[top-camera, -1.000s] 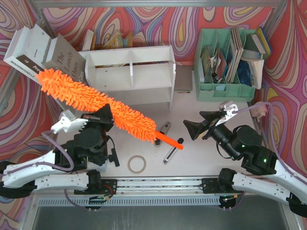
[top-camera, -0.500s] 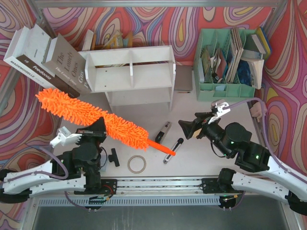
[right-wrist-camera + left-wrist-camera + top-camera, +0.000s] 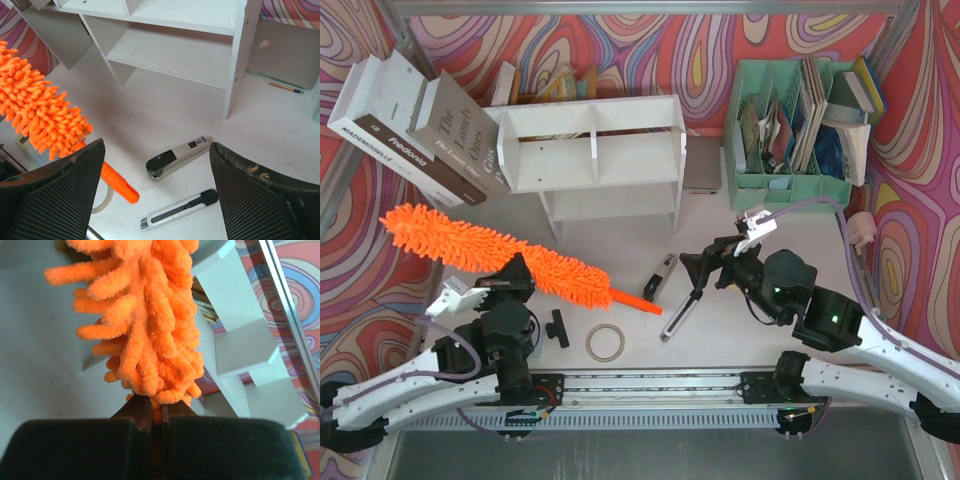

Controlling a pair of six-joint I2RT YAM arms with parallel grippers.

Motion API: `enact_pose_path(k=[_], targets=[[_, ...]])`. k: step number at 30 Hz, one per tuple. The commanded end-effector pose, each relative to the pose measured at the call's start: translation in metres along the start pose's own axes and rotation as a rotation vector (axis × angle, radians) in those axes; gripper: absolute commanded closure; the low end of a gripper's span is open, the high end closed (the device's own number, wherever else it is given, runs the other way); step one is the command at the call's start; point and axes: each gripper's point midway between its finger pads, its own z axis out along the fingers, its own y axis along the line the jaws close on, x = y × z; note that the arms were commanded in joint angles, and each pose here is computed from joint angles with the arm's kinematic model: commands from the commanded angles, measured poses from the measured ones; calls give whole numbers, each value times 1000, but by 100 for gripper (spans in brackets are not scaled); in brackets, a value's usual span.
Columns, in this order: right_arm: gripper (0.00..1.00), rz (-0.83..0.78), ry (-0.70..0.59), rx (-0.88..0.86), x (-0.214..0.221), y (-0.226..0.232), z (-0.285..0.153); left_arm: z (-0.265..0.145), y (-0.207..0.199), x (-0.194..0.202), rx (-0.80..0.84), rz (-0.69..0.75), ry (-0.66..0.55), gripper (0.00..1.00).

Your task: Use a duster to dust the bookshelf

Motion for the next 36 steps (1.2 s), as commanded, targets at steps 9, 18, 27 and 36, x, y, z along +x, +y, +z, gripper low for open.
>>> enact_pose_path(k=[9, 18, 27, 36], targets=[[23, 12, 34, -15, 10, 11, 15, 38, 61, 16, -260, -111, 0, 100], [23, 21, 47, -12, 20, 11, 20, 45, 103, 31, -348, -159, 46, 100], [23, 34, 67, -19, 26, 14, 22, 59, 132, 43, -426, -191, 107, 100], [23, 49, 67, -8, 26, 12, 20, 66, 152, 63, -484, -167, 198, 83]])
